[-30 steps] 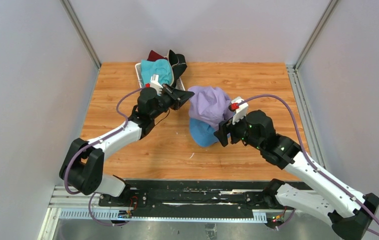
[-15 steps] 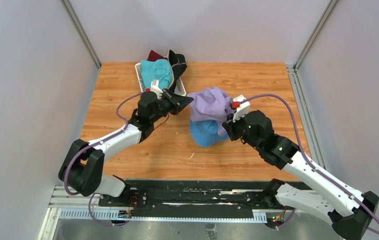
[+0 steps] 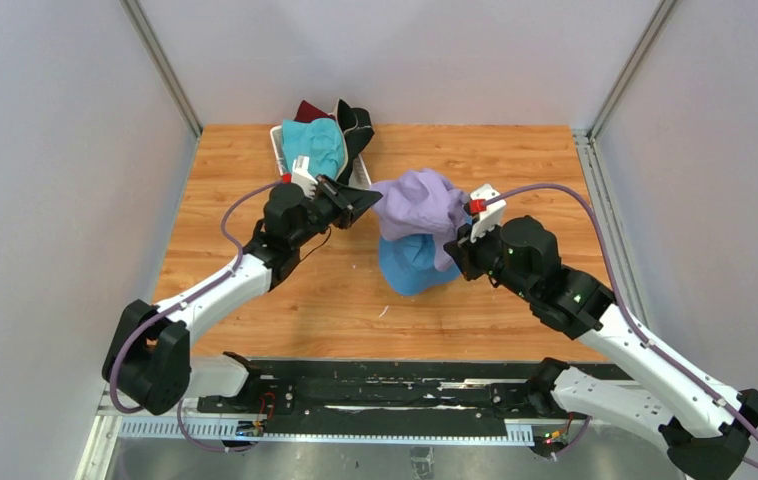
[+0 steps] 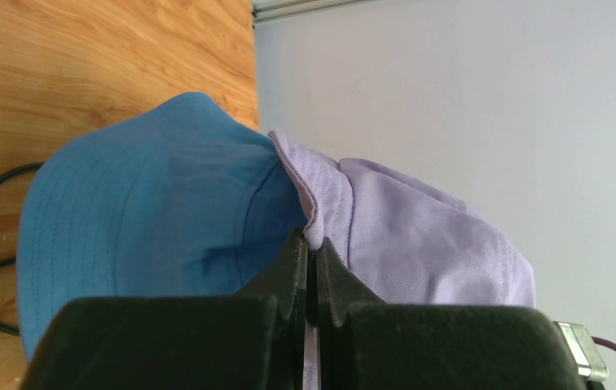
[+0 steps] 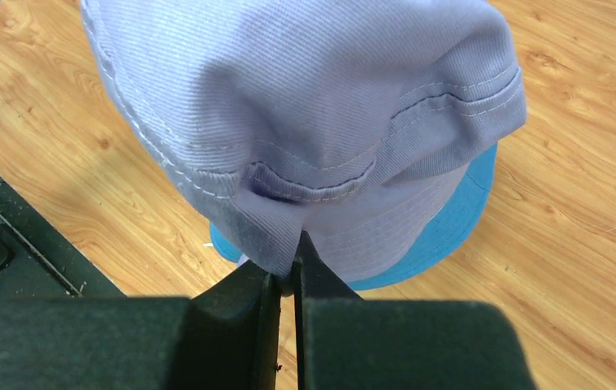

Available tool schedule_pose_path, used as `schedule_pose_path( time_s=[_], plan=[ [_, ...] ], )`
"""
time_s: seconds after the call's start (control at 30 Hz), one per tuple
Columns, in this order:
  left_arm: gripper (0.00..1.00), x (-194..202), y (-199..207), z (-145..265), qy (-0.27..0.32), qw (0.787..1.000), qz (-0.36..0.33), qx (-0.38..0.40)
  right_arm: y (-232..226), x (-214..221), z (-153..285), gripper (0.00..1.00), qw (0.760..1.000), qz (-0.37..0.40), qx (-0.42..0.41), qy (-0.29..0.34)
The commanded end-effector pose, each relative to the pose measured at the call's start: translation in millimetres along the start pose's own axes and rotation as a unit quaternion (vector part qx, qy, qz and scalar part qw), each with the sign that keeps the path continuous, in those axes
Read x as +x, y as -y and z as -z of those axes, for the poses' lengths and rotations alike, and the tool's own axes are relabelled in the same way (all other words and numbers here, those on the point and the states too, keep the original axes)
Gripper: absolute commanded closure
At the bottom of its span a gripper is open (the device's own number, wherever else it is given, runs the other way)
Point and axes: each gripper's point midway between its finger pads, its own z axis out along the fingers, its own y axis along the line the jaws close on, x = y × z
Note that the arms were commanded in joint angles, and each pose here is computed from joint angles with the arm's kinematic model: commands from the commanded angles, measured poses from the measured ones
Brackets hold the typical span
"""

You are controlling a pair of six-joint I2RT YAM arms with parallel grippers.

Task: Stack the hats
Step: Stack the hat on the hat.

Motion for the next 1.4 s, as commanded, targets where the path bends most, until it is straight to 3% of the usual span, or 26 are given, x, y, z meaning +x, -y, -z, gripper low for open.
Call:
schedule_pose_path(
  time_s=[0.0,0.13,0.2,0.37,0.63,1.07,1.37],
  plan=[
    [1.00,-2.6,4.2,10.5,0.012,1.000,-0.016,-0.003,-15.8,-11.1,14.5,0.99,0.999,0.006,-0.037,0.010],
    [1.00,0.2,-1.7,17.5,0.011,1.000,-0.019,-0.013,-18.5,-1.9,19.7,0.93,0.999,0.002,-0.042,-0.003],
    [1.00,2.7,-5.5,18.6,0.007,1.000,-0.015,-0.016,-19.1,2.9,23.4,0.79,0.999,-0.001,-0.044,-0.006],
    [1.00,7.5,-17.1,19.1,0.001,0.999,-0.012,-0.030,-14.1,9.7,29.6,0.61,0.999,-0.007,-0.031,-0.008],
    [1.00,5.6,-21.1,8.6,0.004,0.999,-0.014,-0.041,-7.0,1.6,33.0,0.56,1.000,-0.004,-0.014,0.004],
    [1.00,-2.7,-2.2,-44.5,-0.016,0.999,-0.026,-0.030,9.8,-34.4,24.7,0.52,0.998,0.021,0.041,0.035],
    [1.00,11.5,-41.9,-43.5,-0.038,0.997,-0.019,-0.069,21.5,-64.2,25.7,0.48,0.994,0.040,0.076,0.066]
  ],
)
